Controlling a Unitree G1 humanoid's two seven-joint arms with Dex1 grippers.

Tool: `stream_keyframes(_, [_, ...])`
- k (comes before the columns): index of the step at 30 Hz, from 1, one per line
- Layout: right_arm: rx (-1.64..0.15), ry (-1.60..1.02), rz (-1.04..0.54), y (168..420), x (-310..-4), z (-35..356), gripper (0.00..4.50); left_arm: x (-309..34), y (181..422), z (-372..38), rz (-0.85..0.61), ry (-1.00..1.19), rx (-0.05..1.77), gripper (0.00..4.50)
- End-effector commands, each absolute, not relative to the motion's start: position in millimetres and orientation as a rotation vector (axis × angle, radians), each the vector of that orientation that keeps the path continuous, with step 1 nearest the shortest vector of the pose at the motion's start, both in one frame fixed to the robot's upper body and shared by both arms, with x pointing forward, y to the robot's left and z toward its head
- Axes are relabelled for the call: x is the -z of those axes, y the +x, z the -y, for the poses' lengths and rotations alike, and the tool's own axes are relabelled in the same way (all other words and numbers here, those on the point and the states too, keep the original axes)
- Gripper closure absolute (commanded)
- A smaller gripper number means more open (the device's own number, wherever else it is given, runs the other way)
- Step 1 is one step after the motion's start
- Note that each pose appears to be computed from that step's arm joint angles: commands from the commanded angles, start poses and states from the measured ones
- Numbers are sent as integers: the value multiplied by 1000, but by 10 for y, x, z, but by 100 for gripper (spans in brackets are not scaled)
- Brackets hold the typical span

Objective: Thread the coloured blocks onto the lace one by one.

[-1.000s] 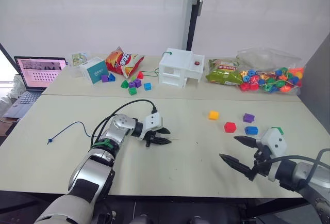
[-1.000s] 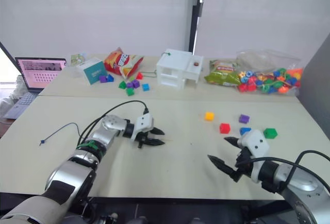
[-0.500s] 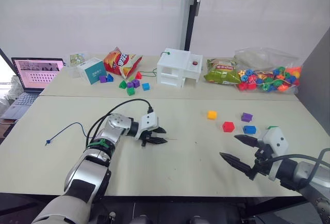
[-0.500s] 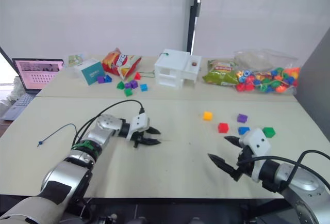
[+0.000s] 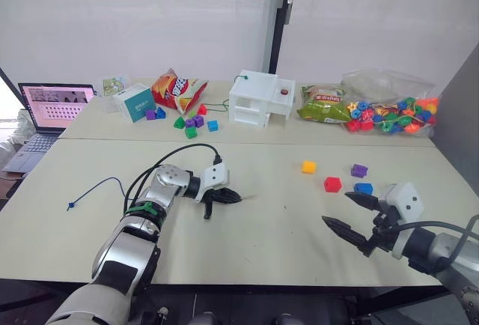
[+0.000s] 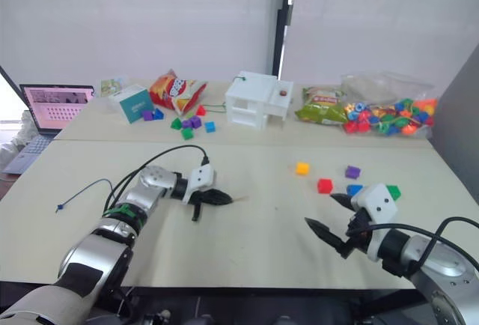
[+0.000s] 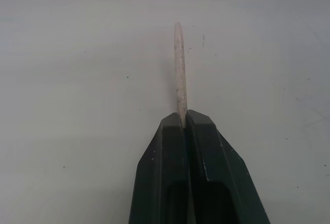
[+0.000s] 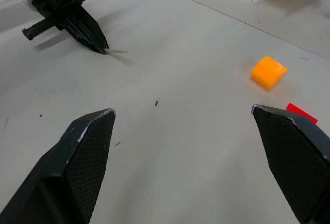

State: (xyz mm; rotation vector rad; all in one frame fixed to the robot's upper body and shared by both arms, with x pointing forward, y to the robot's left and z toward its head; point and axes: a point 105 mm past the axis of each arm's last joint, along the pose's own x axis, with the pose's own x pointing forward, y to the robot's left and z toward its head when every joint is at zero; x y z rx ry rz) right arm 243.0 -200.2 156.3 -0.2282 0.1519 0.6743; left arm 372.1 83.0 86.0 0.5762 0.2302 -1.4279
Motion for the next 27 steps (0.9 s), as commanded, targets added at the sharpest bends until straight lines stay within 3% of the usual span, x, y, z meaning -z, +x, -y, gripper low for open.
stream_keyframes(1, [-668, -237, -103, 2417, -1675, 1983, 0, -667, 3643, -916, -344, 577, 1452, 448])
stream_keyframes(7, [-463, -238, -163, 2526, -1485, 2281, 0, -1088, 3683, -985, -292, 595, 1499, 448])
stream_keyframes(14, [-91, -212, -158, 2739, -1412, 2701, 0, -1381, 3480, -1144, -304, 564, 1515, 448])
stream_keyframes(22, [141, -260, -242, 2973, -1266, 2907, 0, -1429, 3247, -1192, -367, 496, 1391, 448])
stream_keyframes(27, [281, -109, -325, 3143, -1164, 3200, 0, -1308, 3084, -1187, -409, 493, 1379, 448])
